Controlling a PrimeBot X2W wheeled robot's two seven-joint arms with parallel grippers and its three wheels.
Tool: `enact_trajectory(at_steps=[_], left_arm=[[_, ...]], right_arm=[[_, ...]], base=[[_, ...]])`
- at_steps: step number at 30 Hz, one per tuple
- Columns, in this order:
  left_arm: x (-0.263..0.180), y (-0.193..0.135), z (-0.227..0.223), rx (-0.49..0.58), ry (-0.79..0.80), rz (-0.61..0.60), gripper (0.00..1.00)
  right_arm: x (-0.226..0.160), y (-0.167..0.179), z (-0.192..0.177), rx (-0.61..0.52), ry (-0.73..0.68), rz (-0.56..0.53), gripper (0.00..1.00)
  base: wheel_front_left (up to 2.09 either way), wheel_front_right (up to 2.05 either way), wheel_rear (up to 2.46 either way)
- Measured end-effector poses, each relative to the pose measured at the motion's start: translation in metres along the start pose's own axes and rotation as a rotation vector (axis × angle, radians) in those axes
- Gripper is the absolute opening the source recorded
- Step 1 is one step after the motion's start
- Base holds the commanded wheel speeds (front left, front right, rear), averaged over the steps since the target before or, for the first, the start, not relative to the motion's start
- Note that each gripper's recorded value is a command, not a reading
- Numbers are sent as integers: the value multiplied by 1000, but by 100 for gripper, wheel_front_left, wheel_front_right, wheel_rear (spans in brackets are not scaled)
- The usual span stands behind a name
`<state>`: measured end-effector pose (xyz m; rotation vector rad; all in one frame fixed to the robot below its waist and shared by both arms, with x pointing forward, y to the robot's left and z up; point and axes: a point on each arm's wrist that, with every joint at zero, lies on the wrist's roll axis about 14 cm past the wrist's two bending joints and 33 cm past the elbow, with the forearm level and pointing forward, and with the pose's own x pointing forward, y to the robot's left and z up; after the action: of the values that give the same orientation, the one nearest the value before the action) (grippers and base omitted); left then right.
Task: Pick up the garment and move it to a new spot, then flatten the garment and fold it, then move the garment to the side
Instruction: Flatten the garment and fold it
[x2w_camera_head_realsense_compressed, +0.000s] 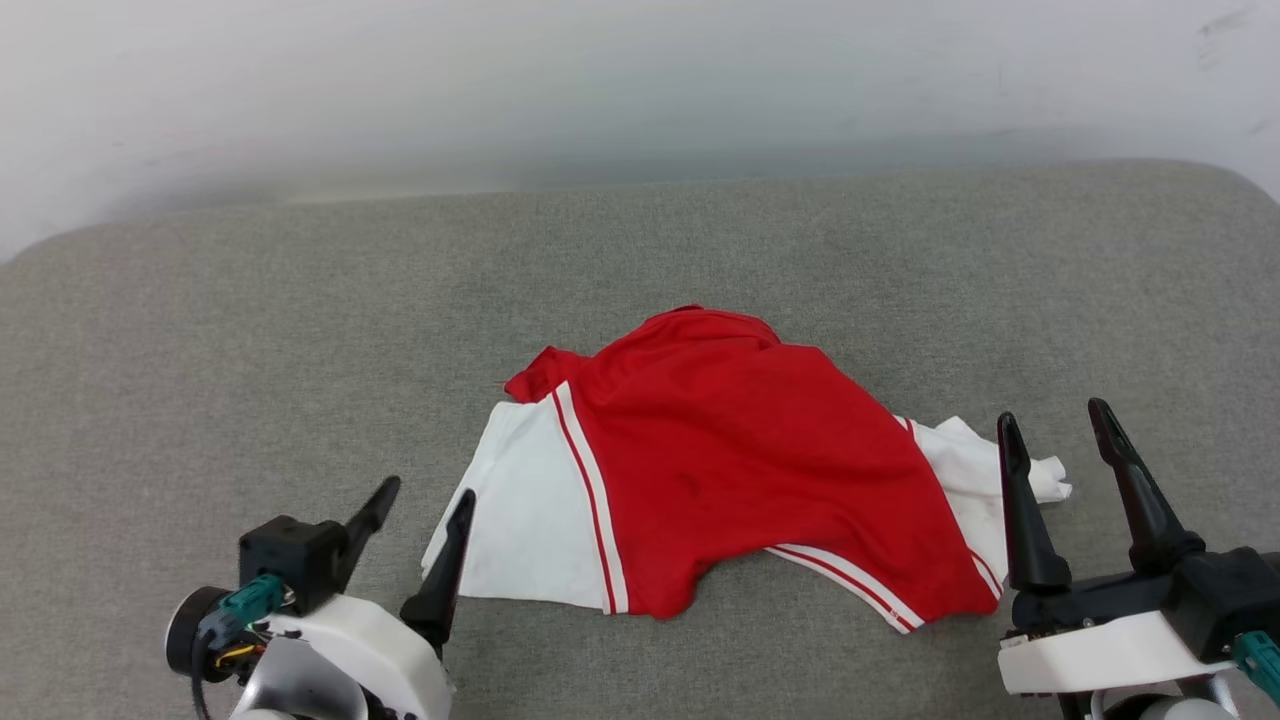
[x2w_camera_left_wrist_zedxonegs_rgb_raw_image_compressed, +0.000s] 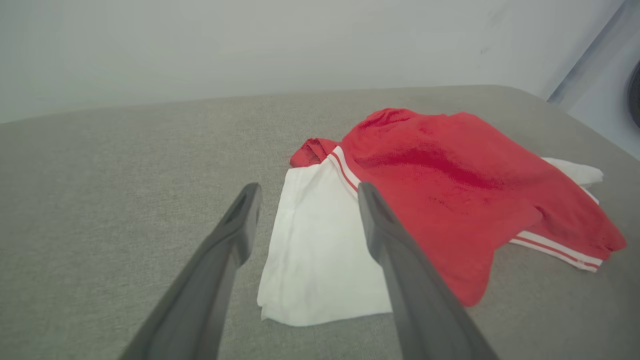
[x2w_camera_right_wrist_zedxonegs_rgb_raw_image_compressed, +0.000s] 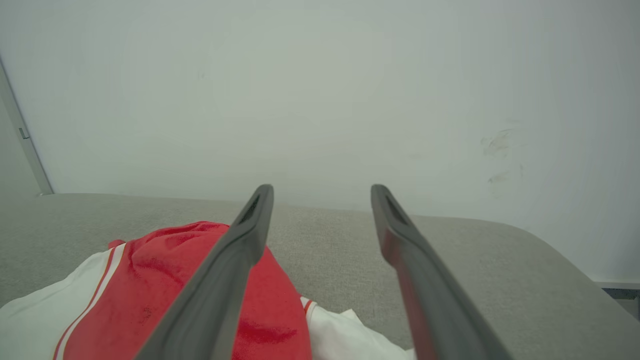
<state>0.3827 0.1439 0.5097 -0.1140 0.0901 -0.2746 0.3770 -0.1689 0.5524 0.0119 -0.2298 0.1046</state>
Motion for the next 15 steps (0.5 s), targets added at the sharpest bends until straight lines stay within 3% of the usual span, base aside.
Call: enact_trajectory(at_steps=[6,15], left_arm=[[0,-2,-56,14,348,-21,100],[2,21,-111,81,622,36,100]], right_arm=[[4,1,-15,0,39,5,100],[10,-3,-33,7,85,-5,100]], base=[[0,0,0],[0,0,0]])
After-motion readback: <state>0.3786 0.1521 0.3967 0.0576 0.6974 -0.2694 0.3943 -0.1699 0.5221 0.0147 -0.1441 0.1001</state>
